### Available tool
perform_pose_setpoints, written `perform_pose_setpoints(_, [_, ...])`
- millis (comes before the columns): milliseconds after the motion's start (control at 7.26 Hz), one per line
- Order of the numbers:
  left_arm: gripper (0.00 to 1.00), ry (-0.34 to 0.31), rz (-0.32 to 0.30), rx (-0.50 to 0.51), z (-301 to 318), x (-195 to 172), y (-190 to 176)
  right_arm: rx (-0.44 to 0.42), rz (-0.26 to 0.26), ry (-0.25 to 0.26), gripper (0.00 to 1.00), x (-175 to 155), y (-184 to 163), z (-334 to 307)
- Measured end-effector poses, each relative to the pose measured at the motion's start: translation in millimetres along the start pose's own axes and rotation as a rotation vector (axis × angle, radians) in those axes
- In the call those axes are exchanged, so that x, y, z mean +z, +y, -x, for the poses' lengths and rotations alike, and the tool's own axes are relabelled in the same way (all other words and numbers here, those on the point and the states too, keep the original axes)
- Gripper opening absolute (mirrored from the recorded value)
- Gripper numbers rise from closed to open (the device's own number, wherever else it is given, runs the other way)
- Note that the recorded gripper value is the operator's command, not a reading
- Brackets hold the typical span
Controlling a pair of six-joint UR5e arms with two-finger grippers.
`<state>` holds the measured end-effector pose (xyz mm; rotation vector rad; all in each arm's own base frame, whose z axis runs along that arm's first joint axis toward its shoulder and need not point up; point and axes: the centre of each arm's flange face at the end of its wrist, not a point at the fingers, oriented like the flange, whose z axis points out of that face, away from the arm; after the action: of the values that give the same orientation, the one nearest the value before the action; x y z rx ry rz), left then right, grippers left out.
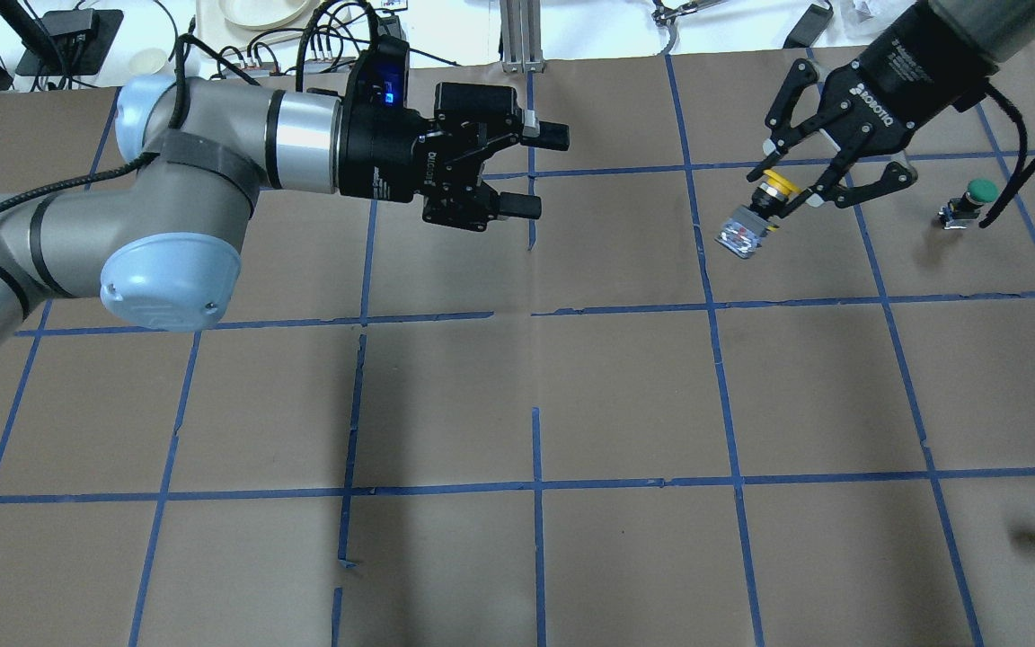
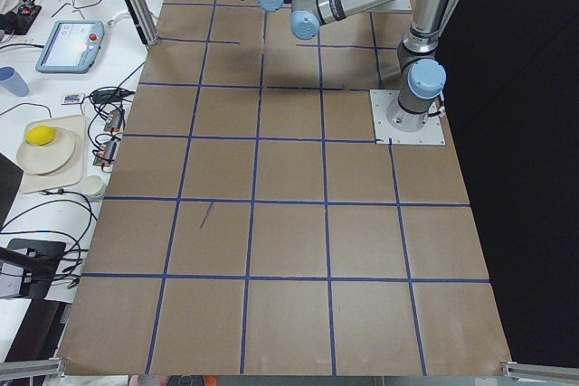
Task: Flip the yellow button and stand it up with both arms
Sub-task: 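Open the left gripper and pull it back while the right gripper carries the button away, then lower the yellow button upright onto the table with the right gripper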
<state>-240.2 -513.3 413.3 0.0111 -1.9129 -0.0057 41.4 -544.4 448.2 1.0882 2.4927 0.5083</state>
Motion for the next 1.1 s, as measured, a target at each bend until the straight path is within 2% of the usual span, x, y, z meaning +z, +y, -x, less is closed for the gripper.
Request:
perform_pose_setpoints(275, [1.00, -0.277, -0.081, 0.016, -35, -19, -15, -0.317, -0.176, 0.155, 0.08, -11, -23, -13])
perform_pose_setpoints(413, [1.00, -0.413, -0.100, 0.003, -44, -29, -16, -0.415, -0.218, 0.194, 0.08, -18, -41, -27])
perform_pose_setpoints(688, [1.00, -0.712, -0.131, -0.006, -66, -55, -12, -0.594, -0.292, 0.221, 0.07, -31, -102, -88])
perform_pose_setpoints(826, [1.00, -0.863, -0.133, -0.014, -77, -70, -8, -0.674, -0.348, 0.251, 0.07, -26, -129, -118])
perform_pose_setpoints(964, [1.00, -0.989, -0.117, -0.025, -78, -82, -3, -0.741, -0.407, 0.285, 0.07, -19, -151, -147])
perform_pose_setpoints(1101, [1.00, -1.085, -0.098, -0.030, -72, -91, -2, -0.796, -0.462, 0.313, 0.07, -11, -168, -174])
